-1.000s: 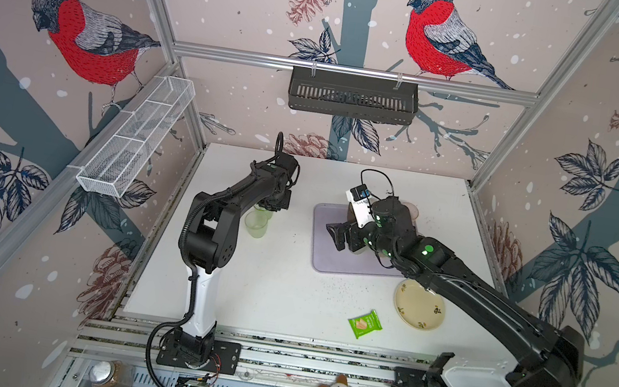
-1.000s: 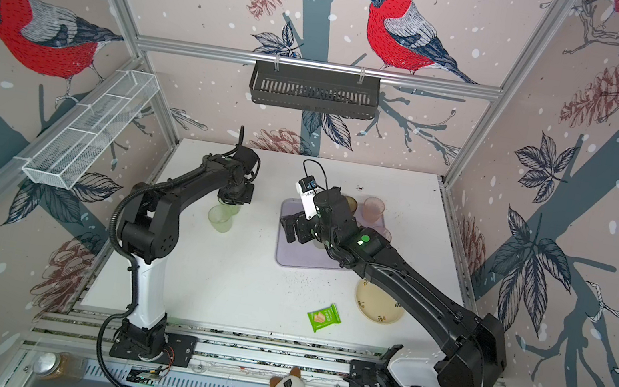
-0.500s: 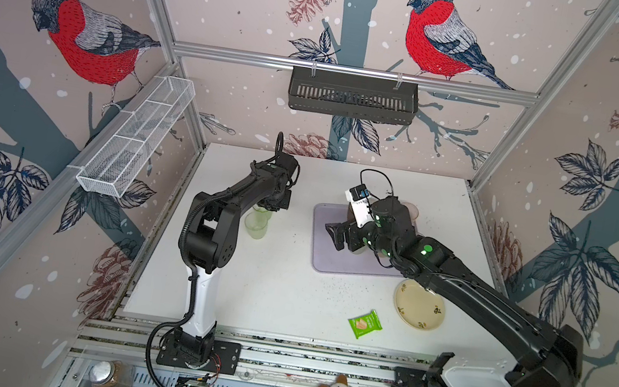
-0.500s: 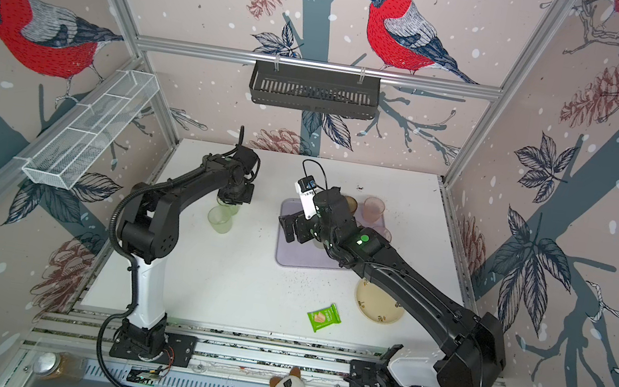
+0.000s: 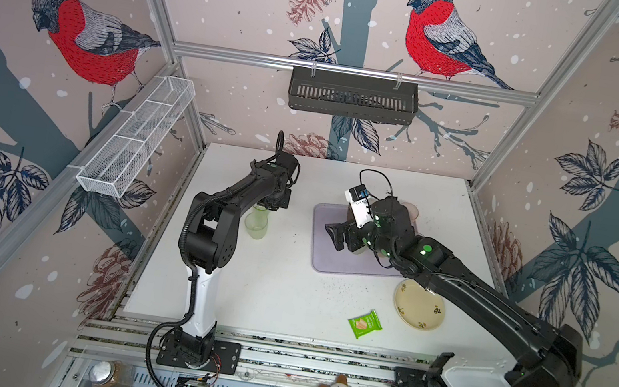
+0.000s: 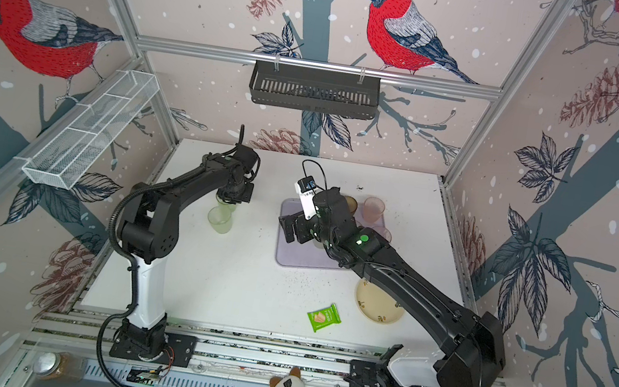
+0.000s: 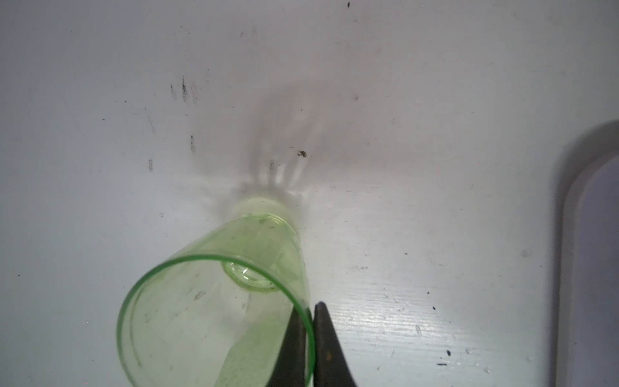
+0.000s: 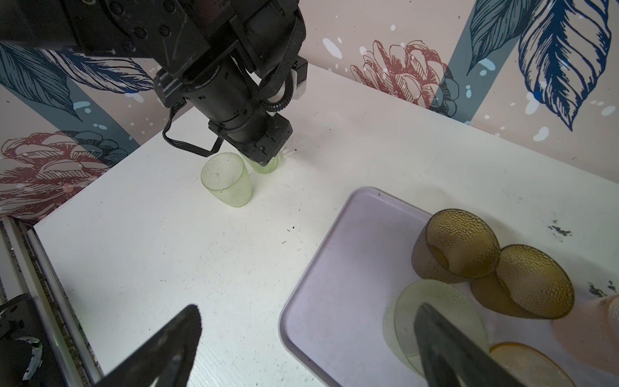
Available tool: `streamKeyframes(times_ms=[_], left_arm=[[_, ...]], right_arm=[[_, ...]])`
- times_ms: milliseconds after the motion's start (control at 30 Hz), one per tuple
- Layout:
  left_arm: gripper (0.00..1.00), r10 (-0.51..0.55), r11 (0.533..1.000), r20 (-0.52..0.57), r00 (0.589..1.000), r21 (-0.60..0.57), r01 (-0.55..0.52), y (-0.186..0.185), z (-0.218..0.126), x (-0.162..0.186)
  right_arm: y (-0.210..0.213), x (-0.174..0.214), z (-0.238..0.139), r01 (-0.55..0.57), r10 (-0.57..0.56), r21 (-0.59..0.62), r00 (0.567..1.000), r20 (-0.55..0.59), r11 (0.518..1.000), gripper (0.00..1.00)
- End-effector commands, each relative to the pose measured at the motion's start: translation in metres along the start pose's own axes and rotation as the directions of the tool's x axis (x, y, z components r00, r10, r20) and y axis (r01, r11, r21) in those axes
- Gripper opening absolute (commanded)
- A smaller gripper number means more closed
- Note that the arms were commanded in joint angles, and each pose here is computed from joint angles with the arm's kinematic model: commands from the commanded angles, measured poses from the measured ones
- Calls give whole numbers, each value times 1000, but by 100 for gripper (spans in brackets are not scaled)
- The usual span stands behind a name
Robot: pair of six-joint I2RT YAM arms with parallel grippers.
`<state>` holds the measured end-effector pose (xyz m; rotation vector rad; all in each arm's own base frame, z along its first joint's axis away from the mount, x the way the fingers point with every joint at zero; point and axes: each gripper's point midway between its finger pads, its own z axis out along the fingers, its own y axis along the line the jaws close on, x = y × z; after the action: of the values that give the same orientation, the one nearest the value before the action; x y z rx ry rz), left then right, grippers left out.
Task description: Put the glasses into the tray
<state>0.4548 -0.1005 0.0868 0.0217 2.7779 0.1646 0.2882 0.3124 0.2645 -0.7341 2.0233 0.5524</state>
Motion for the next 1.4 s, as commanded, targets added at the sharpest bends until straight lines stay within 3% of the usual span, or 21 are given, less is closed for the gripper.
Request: streamKeyframes(times_ms=[0,567,1367], left_arm=[[5,2,1000,21,1000,-18,-1,4,-8,-6],[3,50,998,89,995,44,-54,-21,-60,-32],[3,140,967,111,984,200,-160,-111,-99,-33]], right_arm=[[1,-6,0,13,-13,-1,1000,22,1000,99],[1,-9,2,12,-12,5,1000,24,1000,99],[-3,-4,-4,1,-2,23,1000,28,1000,100]])
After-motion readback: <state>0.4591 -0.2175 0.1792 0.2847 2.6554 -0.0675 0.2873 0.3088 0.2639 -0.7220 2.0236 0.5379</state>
